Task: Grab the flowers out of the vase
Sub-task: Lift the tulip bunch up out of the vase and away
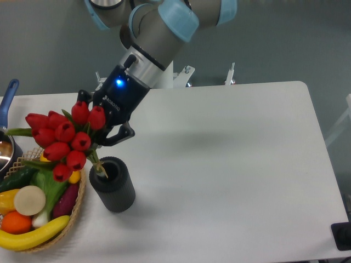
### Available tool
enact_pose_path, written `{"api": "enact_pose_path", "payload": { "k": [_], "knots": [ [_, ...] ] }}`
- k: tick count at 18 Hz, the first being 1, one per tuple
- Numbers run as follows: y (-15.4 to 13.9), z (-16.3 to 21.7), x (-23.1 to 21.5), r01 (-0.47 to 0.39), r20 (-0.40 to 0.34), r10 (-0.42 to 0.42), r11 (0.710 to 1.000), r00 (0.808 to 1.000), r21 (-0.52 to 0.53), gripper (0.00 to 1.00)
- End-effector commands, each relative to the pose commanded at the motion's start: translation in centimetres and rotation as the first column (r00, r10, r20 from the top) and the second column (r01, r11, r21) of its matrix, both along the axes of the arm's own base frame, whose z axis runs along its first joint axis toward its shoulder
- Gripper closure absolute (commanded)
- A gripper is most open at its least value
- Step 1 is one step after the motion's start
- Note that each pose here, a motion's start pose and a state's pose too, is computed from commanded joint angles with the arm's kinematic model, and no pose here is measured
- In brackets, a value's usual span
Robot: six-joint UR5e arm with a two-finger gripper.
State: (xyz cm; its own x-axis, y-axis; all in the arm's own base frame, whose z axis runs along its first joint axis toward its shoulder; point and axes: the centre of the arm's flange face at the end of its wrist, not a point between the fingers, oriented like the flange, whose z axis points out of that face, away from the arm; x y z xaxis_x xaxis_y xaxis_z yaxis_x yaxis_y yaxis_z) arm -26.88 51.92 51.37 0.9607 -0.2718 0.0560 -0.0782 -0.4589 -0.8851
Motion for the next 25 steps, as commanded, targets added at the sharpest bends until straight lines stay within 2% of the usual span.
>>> {"api": "enact_pose_path", "payload": {
  "k": [6, 10, 16, 18, 25],
  "knots": [
    [-0.4, 2.1, -1.1, -0.029, -0.010, 0.029, 0.999, 1.000, 0.020, 0.66],
    [-1.8, 3.0, -2.7, -0.072, -0.015, 0.073, 0.997, 0.997, 0.029, 0.66],
    [-5.0, 2.4, -8.4, -0.168, -0.032, 0.169, 0.985, 0.985, 0.027, 0.66],
    [-5.9, 1.7, -9.9, -0.175, -0.059, 0.177, 0.984, 0.983, 0.028, 0.66],
    [-7.7, 0.1, -12.6, -0.211, -0.066, 0.212, 0.977, 0.975, 0.016, 0.66]
  ]
}}
